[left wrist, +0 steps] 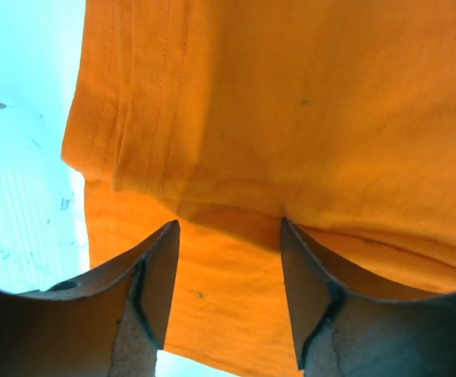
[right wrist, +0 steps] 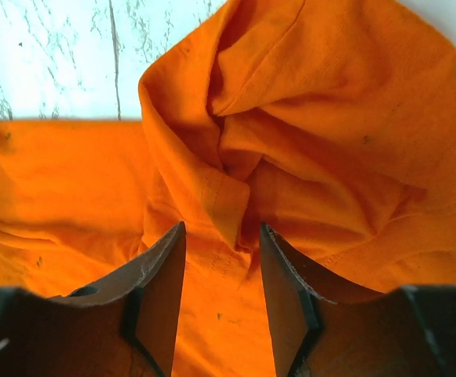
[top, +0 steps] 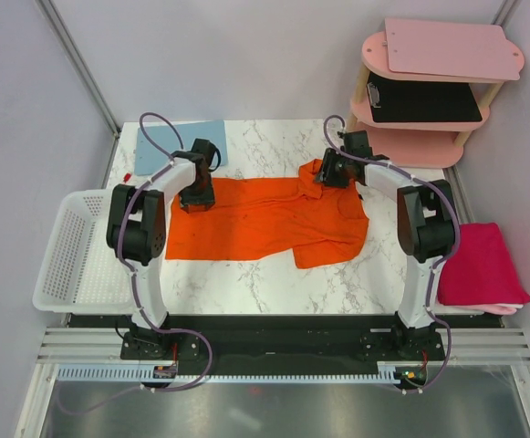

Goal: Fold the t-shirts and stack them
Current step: Fold the flattened tshirt in 1/3 of the way

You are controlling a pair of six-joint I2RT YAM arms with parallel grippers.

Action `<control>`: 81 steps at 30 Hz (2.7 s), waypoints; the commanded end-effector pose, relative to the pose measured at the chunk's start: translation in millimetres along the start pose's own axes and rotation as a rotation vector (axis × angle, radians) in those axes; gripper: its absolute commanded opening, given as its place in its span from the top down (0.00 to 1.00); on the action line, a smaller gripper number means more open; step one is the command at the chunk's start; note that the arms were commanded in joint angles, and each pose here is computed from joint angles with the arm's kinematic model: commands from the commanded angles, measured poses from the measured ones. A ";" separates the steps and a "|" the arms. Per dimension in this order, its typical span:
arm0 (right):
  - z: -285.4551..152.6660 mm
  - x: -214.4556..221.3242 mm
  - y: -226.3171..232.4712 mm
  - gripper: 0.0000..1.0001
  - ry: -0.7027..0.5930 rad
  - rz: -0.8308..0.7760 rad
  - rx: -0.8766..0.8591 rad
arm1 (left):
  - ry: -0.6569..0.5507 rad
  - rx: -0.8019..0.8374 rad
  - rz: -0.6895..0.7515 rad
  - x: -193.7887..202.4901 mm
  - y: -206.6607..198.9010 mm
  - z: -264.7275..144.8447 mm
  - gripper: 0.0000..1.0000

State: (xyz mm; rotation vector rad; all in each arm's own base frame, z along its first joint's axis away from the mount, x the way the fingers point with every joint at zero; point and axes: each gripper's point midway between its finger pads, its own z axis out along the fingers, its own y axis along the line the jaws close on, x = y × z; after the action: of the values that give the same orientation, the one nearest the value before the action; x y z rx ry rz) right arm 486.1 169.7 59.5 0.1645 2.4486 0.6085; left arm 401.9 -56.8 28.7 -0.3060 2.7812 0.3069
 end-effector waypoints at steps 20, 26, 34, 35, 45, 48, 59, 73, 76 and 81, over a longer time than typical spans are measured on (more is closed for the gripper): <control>-94.2 -42.2 61.9 1.00 -0.378 -0.087 0.009 | -0.091 0.064 0.027 -15.8 -5.9 -28.6 0.37; -124.2 -8.7 44.5 1.00 -0.357 -0.073 0.109 | -0.086 0.069 0.033 -14.4 -9.6 -27.4 0.37; -109.6 63.7 29.3 0.83 -0.160 -0.089 0.166 | -0.083 0.068 0.043 -13.9 -11.3 -25.4 0.37; -108.1 69.7 27.9 0.74 -0.140 -0.095 0.168 | -0.084 0.066 0.043 -14.1 -11.1 -25.4 0.37; -116.2 41.2 -3.5 0.18 -0.276 -0.129 0.312 | -0.087 0.066 0.050 -14.3 -10.8 -26.8 0.36; -94.1 33.6 -17.3 0.25 -0.268 -0.121 0.339 | -0.089 0.068 0.052 -14.4 -12.1 -27.5 0.36; -19.9 -1.8 -33.2 0.58 -0.266 -0.105 0.317 | -0.085 0.062 0.074 -11.3 -16.4 -25.0 0.36; 4.0 -10.3 -19.3 0.56 -0.237 -0.114 0.245 | -0.070 0.051 0.092 -6.8 -19.5 -19.2 0.37; 10.5 -7.8 -18.2 0.56 -0.225 -0.105 0.228 | -0.070 0.044 0.097 -5.6 -19.0 -18.3 0.37; 19.8 -2.7 -17.8 0.67 -0.201 -0.099 0.212 | -0.072 0.041 0.098 -6.3 -18.4 -19.1 0.37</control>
State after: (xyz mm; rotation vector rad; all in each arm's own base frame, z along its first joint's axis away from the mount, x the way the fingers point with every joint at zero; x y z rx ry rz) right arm 485.4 149.5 29.7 0.1866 2.3381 0.2100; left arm 400.6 -80.0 42.1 -0.1870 2.7573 0.2470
